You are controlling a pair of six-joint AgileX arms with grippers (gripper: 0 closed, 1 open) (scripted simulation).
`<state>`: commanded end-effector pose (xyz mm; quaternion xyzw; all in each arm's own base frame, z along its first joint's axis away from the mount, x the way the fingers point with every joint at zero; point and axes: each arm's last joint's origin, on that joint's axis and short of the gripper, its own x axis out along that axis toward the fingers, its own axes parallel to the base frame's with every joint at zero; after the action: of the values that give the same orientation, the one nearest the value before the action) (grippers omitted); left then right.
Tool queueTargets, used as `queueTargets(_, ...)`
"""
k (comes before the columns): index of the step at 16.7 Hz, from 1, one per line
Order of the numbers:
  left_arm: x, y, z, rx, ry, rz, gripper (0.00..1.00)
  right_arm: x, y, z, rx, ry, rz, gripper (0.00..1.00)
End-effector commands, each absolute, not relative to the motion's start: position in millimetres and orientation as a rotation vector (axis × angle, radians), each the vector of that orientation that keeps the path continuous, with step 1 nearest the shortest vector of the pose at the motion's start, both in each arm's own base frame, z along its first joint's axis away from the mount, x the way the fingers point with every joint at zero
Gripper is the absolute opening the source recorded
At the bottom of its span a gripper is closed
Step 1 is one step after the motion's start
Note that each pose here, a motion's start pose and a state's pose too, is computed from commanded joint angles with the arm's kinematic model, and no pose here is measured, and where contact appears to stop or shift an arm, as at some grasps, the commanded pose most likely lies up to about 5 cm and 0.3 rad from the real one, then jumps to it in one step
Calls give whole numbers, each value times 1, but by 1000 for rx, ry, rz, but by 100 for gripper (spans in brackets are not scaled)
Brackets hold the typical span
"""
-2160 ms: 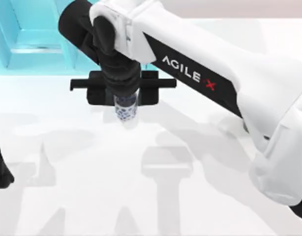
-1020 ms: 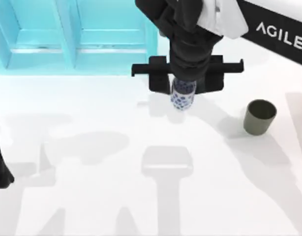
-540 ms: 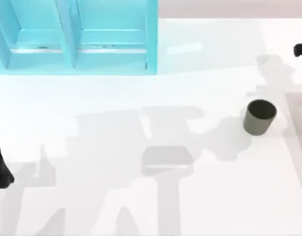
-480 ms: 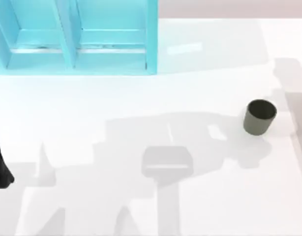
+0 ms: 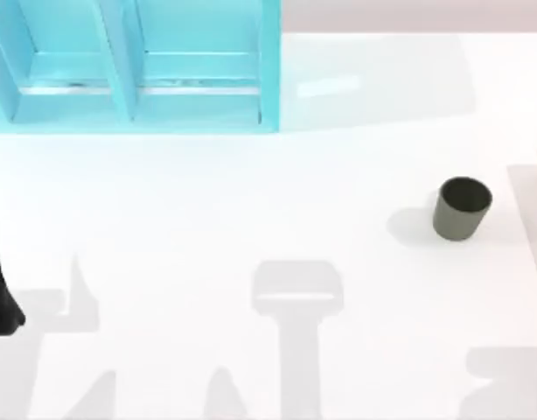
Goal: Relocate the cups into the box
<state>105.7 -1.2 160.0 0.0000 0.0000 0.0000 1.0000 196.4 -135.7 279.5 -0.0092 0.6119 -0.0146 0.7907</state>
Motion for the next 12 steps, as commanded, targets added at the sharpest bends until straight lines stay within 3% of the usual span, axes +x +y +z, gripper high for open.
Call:
queueTargets(3,106,-1,160,0,0,0,100,174,-139,276,-26,1296,-34,0)
queueTargets(12,106,-1,160,0,0,0,100,178,-140,260,-26,1298,-32,0)
